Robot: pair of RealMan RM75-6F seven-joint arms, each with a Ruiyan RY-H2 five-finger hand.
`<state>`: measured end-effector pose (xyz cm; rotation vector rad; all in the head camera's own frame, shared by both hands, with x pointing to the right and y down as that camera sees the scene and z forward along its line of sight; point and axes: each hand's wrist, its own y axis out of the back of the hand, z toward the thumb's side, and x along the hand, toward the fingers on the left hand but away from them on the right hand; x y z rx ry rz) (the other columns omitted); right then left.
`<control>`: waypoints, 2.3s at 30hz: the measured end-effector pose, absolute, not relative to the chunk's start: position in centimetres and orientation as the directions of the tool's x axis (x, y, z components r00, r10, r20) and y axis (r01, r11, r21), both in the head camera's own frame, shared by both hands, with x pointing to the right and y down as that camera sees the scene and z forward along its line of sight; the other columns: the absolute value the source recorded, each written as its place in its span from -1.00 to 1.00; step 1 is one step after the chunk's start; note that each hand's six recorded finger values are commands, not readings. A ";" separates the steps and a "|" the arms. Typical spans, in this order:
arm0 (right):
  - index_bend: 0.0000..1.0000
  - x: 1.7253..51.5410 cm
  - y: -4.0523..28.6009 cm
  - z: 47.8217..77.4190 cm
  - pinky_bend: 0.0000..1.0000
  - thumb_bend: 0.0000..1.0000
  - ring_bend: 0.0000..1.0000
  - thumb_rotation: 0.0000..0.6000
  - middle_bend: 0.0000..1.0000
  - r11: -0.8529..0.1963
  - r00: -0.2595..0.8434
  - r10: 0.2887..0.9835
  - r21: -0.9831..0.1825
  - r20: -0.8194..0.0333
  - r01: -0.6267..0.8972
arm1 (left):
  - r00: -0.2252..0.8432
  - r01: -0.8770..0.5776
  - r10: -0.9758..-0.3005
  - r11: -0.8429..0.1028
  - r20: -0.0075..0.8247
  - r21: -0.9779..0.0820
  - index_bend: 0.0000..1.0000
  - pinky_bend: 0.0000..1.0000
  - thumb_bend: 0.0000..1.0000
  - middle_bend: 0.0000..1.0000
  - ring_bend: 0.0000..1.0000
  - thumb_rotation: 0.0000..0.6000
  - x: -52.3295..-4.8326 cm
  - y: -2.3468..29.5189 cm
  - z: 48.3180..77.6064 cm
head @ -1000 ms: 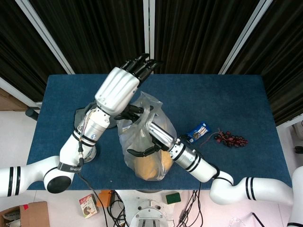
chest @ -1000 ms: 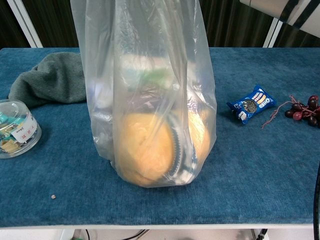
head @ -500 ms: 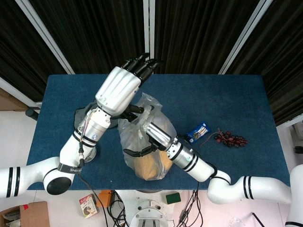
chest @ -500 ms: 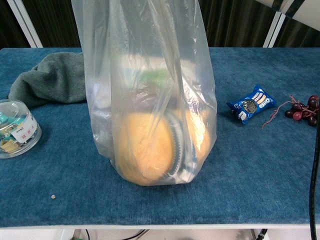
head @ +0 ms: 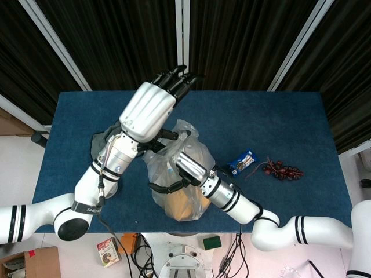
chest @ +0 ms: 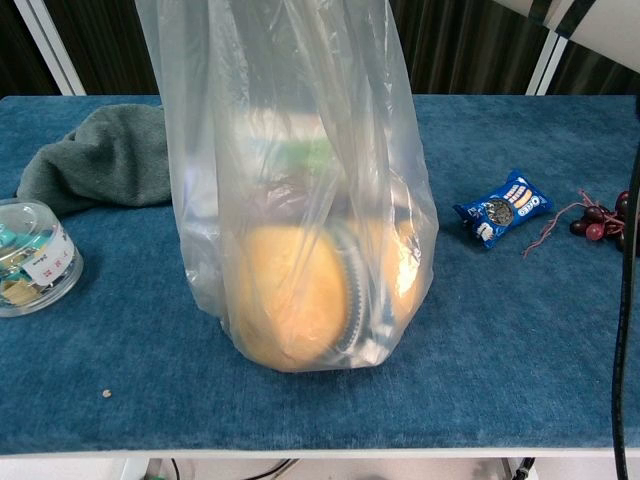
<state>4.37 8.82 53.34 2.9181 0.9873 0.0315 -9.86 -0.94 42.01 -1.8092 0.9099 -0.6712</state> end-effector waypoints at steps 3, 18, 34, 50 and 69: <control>-0.41 4.5 8.7 53.3 -0.54 -0.27 -0.73 1.00 -0.45 -0.783 0.787 0.617 0.094 -0.008 0.614 | 0.564 -0.290 -0.825 -0.256 0.051 -0.922 -0.76 -0.56 -1.00 -0.65 -0.82 0.69 -10.0 -1.0 42.0; 0.08 4.8 8.5 53.1 -0.10 -0.23 -0.33 1.00 -0.08 -0.785 0.791 0.611 0.107 -0.031 0.611 | 0.557 -0.285 -0.828 -0.259 0.061 -0.923 -0.76 -0.56 -1.00 -0.65 -0.82 0.69 -10.4 -1.2 42.2; 0.27 5.4 8.1 52.1 0.07 -0.20 -0.13 1.00 0.05 -0.774 0.782 0.623 0.126 -0.030 0.621 | 0.508 -0.292 -0.857 -0.263 0.084 -0.919 -0.76 -0.56 -1.00 -0.65 -0.82 0.65 -12.3 -2.4 42.4; 0.34 6.3 7.4 50.6 0.13 -0.20 -0.07 1.00 0.11 -0.749 0.760 0.649 0.160 -0.017 0.643 | 0.393 -0.298 -0.901 -0.313 0.183 -0.902 -0.73 -0.56 -0.97 -0.65 -0.82 1.00 -18.2 -5.0 42.4; 0.34 6.3 7.2 51.0 0.13 -0.20 -0.07 1.00 0.11 -0.734 0.744 0.667 0.139 -0.033 0.664 | 0.486 -0.349 -0.815 -0.512 0.316 -0.785 -0.78 -0.59 -1.00 -0.67 -0.83 1.00 -20.3 -3.5 42.6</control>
